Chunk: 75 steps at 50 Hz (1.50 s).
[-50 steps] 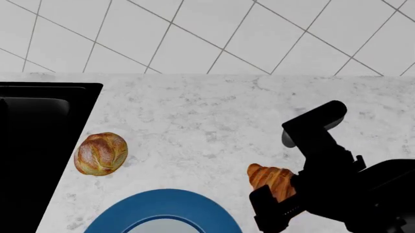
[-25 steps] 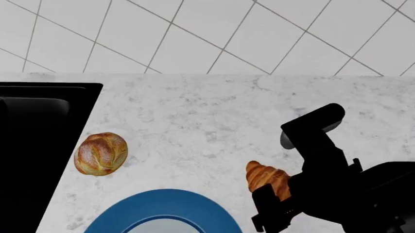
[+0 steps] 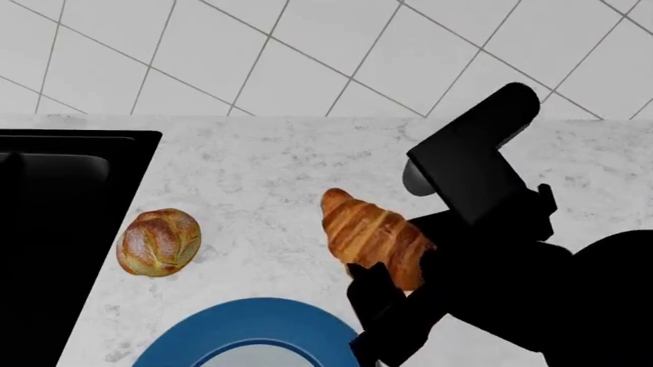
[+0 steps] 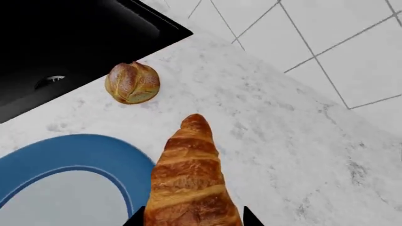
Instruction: Place the pastries on the plates.
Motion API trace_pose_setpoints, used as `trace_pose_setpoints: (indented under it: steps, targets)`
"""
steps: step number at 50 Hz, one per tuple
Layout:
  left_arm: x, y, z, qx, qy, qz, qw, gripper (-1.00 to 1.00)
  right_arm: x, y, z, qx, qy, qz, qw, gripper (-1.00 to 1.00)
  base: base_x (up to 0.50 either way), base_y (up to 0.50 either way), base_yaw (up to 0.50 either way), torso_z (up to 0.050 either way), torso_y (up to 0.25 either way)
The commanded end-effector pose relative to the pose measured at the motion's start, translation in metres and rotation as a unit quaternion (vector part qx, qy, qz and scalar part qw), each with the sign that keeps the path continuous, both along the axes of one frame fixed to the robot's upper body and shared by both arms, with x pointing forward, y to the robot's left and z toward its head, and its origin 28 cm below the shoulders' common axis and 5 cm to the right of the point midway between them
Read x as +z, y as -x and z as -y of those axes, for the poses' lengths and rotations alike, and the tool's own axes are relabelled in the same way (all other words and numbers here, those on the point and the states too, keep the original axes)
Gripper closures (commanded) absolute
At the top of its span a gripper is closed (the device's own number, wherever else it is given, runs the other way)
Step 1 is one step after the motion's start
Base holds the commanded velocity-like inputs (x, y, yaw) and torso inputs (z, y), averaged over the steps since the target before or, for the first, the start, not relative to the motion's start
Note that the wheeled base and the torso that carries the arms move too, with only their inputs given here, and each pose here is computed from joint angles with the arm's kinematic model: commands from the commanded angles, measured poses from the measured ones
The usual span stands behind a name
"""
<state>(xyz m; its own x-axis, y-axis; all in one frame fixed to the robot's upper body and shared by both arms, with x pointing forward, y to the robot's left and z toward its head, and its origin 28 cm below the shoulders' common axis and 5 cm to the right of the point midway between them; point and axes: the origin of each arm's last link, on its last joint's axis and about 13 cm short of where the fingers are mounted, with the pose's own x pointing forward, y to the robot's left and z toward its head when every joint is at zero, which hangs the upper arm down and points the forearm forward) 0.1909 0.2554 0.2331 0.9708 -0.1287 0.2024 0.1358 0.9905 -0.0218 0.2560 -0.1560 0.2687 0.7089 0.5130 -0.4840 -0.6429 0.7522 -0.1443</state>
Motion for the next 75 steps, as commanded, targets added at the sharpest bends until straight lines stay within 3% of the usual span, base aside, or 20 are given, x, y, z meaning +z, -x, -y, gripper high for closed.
trace_pose_setpoints:
  steps: [1,9,17,24,49,63,64,75]
  targets:
    - [-0.008,-0.012,0.005,-0.001,0.008,0.008,1.000,-1.00,0.018,0.021,-0.012,0.057,0.025,0.044,0.997,1.00,0.00,0.00,0.00,0.000,0.000]
    - [-0.012,-0.009,0.007,0.006,0.011,0.006,1.000,-1.00,0.005,0.014,-0.033,0.123,0.040,0.023,0.991,1.00,0.00,0.00,0.00,0.000,0.000]
    - [-0.012,-0.002,0.004,0.008,0.012,0.006,1.000,-1.00,-0.005,0.031,-0.057,0.192,0.046,-0.003,0.980,1.00,0.00,0.00,0.00,0.000,0.000]
    - [-0.010,0.001,0.002,0.008,0.013,0.004,1.000,-1.00,-0.021,0.047,-0.063,0.219,0.050,-0.028,0.974,1.00,0.00,0.00,0.00,0.000,0.000]
    - [-0.011,0.003,0.002,0.007,0.015,-0.002,1.000,-1.00,-0.060,0.041,-0.061,0.205,0.069,-0.085,0.973,1.00,0.00,0.00,0.00,0.000,0.000]
    - [-0.010,0.003,0.000,0.007,0.015,-0.005,1.000,-1.00,-0.066,0.031,-0.058,0.184,0.066,-0.095,0.976,1.00,0.00,0.00,0.00,0.000,0.000]
    - [-0.010,0.003,0.000,0.007,0.014,-0.005,1.000,-1.00,-0.066,0.030,-0.058,0.180,0.068,-0.094,0.977,-1.00,0.00,0.00,0.00,0.000,0.000]
    - [-0.011,0.002,-0.001,0.005,0.014,-0.006,1.000,-1.00,-0.054,0.032,-0.059,0.174,0.062,-0.077,0.980,-1.00,0.00,0.00,0.00,0.000,0.000]
